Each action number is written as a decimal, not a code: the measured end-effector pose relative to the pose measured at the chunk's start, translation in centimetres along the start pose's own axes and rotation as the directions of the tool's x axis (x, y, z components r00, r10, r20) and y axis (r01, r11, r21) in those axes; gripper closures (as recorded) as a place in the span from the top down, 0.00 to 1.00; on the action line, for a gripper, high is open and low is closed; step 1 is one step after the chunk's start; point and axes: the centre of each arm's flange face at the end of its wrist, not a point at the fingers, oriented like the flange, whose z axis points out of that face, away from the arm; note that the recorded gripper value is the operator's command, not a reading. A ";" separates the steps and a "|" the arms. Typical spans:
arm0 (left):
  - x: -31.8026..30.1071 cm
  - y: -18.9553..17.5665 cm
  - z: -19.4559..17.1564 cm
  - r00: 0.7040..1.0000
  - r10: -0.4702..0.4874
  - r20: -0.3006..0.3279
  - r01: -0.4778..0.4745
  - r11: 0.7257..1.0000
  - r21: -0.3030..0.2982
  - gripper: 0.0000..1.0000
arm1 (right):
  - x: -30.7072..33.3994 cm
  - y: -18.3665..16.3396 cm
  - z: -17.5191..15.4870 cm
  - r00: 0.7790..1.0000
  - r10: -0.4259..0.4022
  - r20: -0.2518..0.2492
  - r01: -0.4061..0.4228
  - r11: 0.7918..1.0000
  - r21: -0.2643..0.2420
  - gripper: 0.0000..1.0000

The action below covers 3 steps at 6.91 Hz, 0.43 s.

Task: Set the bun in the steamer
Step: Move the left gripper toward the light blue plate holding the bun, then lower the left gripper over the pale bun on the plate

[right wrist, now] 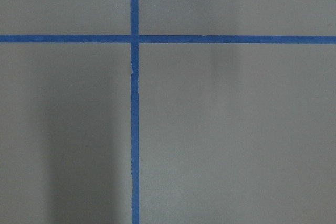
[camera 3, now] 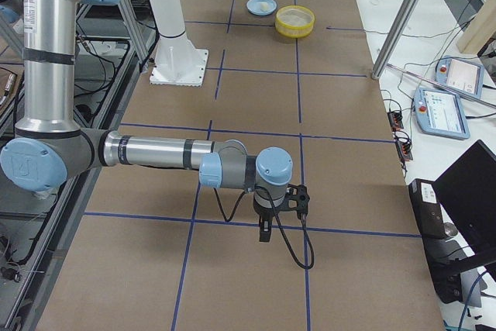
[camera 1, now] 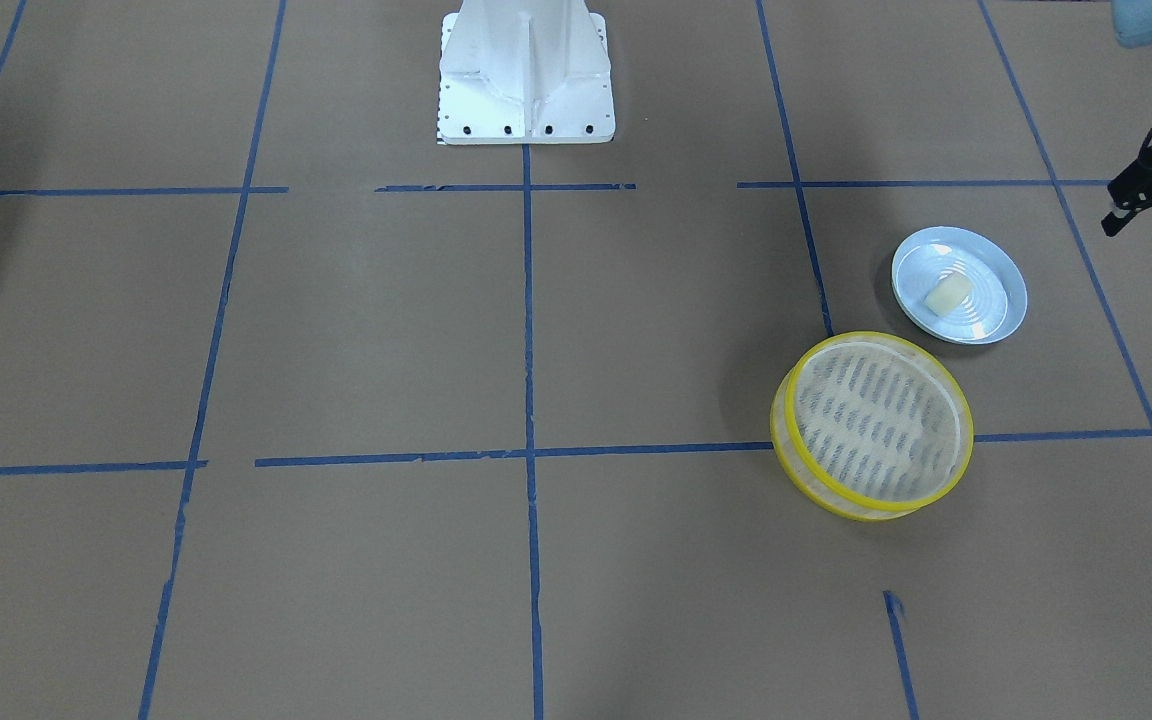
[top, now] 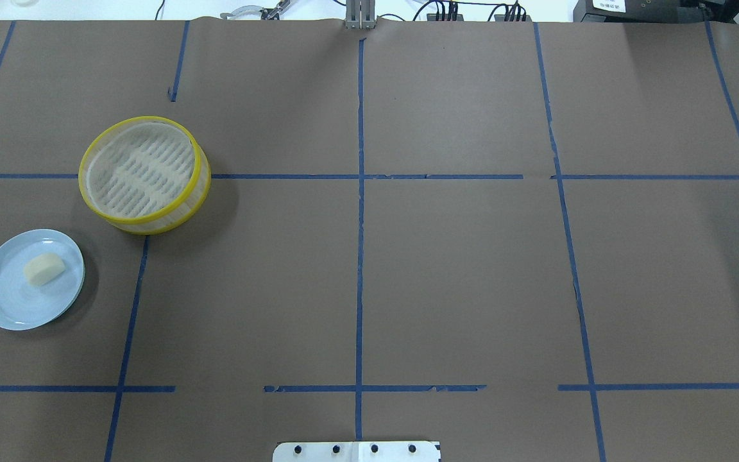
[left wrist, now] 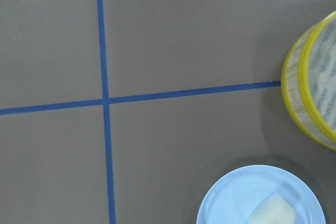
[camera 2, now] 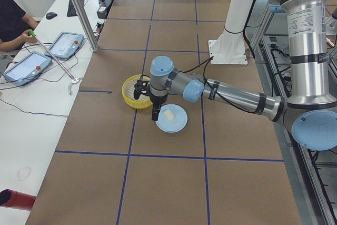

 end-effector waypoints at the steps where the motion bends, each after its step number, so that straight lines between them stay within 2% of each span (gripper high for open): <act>1: 1.4 2.3 2.1 1.000 -0.020 -0.020 0.020 1.000 -0.003 1.00 | 0.0 0.0 0.0 1.000 0.000 0.000 0.000 1.000 0.000 1.00; 3: 5.3 4.6 6.9 0.997 -0.075 -0.001 0.075 0.997 -0.030 1.00 | 0.0 0.0 0.0 1.000 0.000 0.000 0.000 1.000 0.000 1.00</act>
